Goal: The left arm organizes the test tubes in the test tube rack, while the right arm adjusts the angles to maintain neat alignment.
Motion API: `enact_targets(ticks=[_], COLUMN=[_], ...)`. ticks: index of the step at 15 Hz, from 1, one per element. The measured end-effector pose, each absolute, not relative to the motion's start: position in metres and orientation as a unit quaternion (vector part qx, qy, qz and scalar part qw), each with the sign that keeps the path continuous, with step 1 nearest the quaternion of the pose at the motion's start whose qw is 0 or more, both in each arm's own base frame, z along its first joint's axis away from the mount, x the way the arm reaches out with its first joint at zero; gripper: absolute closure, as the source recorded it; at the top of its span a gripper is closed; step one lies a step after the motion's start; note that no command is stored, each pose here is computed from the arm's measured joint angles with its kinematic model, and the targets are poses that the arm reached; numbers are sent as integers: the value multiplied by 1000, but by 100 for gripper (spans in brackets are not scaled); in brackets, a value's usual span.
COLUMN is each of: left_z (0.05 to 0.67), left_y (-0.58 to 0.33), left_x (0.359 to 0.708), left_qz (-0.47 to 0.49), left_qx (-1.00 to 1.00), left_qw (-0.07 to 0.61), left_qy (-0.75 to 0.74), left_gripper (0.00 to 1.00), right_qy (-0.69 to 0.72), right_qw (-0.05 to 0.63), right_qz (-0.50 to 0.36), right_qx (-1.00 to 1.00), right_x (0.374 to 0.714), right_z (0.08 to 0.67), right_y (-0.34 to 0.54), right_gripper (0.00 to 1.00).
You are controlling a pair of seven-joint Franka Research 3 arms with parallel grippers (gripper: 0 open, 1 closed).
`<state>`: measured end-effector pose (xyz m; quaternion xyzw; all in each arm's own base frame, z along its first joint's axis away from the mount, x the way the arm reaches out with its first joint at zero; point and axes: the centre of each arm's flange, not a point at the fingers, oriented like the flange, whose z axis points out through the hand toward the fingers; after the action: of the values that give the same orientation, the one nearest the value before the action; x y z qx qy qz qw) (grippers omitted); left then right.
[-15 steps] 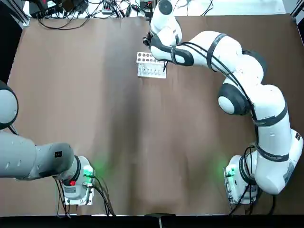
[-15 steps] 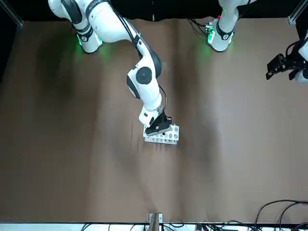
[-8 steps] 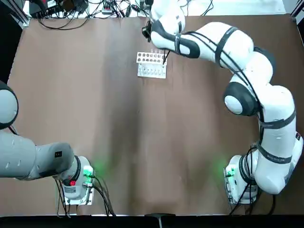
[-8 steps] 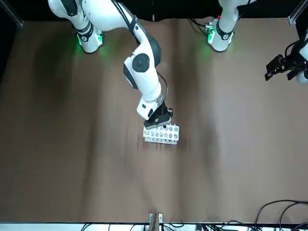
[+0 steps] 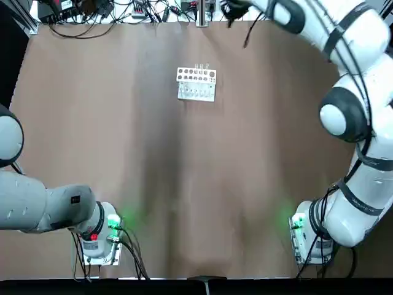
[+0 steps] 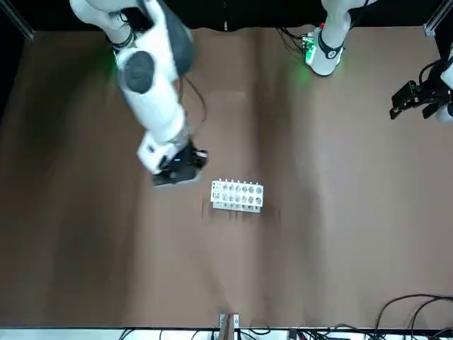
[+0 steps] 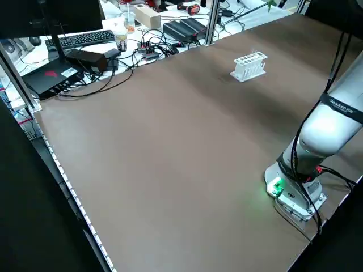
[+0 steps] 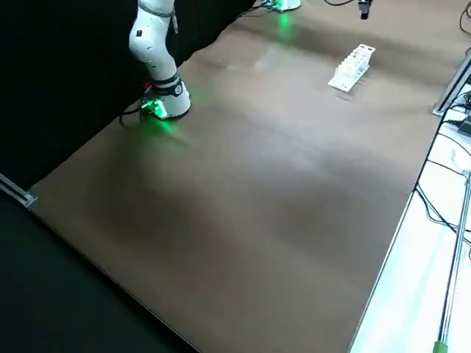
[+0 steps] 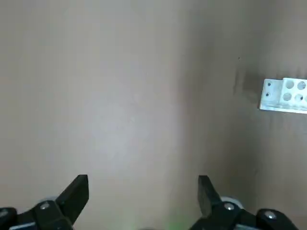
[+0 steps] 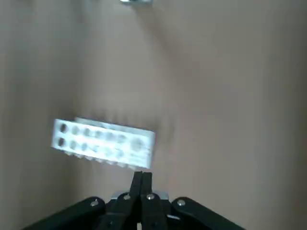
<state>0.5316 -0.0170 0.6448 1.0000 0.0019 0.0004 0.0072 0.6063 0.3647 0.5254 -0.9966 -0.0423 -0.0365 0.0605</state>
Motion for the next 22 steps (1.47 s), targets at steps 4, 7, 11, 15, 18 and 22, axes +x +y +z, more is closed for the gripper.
enact_targets(ticks=[4, 7, 11, 15, 18, 22], left_z=[645, 645, 645, 647, 650, 652], left_y=[-17, -18, -17, -17, -18, -23], left_x=[532, 532, 532, 531, 530, 528], left_qz=[1, 1, 1, 3, 5, 8], left_qx=[1000, 1000, 1000, 1000, 1000, 1000], left_qw=[7, 7, 7, 7, 7, 6], left_qy=[1, 1, 2, 2, 3, 14], left_gripper=[0, 0, 0, 0, 0, 0], right_qy=[-97, -122, -92, -67, -63, -63], right_qw=[37, 37, 31, 23, 25, 26], right_qz=[15, 37, 47, 32, 26, 27], right_qx=[-994, -991, -994, -997, -997, -997], right_x=[616, 620, 614, 586, 562, 551], right_z=[567, 591, 604, 598, 594, 600], right_y=[251, 167, 100, 64, 56, 55], right_gripper=[99, 99, 99, 97, 93, 63])
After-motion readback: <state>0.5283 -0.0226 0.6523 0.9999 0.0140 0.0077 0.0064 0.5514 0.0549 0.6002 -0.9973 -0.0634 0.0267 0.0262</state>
